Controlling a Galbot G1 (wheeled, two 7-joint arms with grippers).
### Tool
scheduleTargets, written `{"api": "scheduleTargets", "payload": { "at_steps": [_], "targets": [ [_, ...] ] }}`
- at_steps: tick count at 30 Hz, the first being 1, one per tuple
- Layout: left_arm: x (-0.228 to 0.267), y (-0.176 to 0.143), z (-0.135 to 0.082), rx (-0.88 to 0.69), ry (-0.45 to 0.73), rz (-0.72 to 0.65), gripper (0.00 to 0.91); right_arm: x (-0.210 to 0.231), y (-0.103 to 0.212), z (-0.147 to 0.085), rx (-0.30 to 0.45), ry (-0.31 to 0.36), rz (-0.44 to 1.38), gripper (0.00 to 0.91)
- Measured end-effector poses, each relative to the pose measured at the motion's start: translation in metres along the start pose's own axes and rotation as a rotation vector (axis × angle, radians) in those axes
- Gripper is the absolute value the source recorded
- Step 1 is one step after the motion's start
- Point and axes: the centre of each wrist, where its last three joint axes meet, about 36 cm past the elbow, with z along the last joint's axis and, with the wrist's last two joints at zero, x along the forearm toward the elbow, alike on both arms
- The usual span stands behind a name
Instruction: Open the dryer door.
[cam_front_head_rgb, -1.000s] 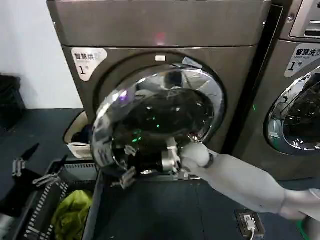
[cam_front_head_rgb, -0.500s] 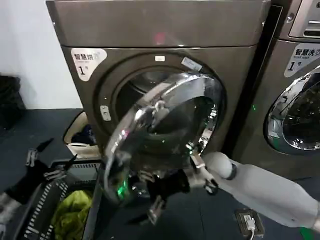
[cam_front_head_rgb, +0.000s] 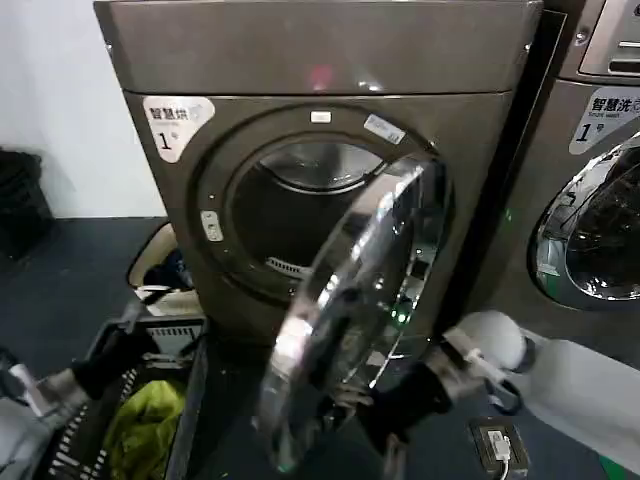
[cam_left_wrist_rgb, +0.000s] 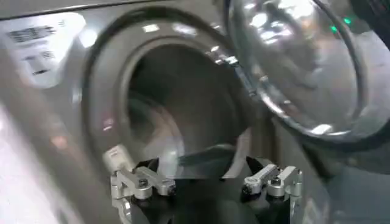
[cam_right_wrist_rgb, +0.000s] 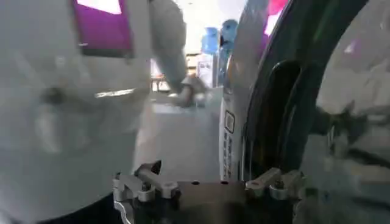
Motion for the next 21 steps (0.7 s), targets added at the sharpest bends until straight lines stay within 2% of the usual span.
{"api": "scheduleTargets", "payload": {
  "at_steps": [7, 15, 21],
  "targets": [
    [-0.038, -0.012, -0.009, -0.013, -0.056, 0.159, 0.907, 0.022, 0.040, -0.004, -0.038, 0.031, -0.002, 0.907],
    [-0.085, -0.035, -0.025, -0.037, -0.146, 0.294, 0.907, 0.051, 0.090, -0.009, -0.060, 0.097, 0.035, 0.907],
    [-0.112, -0.055, -0.029, -0.039, -0.196, 0.373, 0.907, 0.077, 0.114, -0.017, -0.087, 0.158, 0.084, 0.907]
  ]
}}
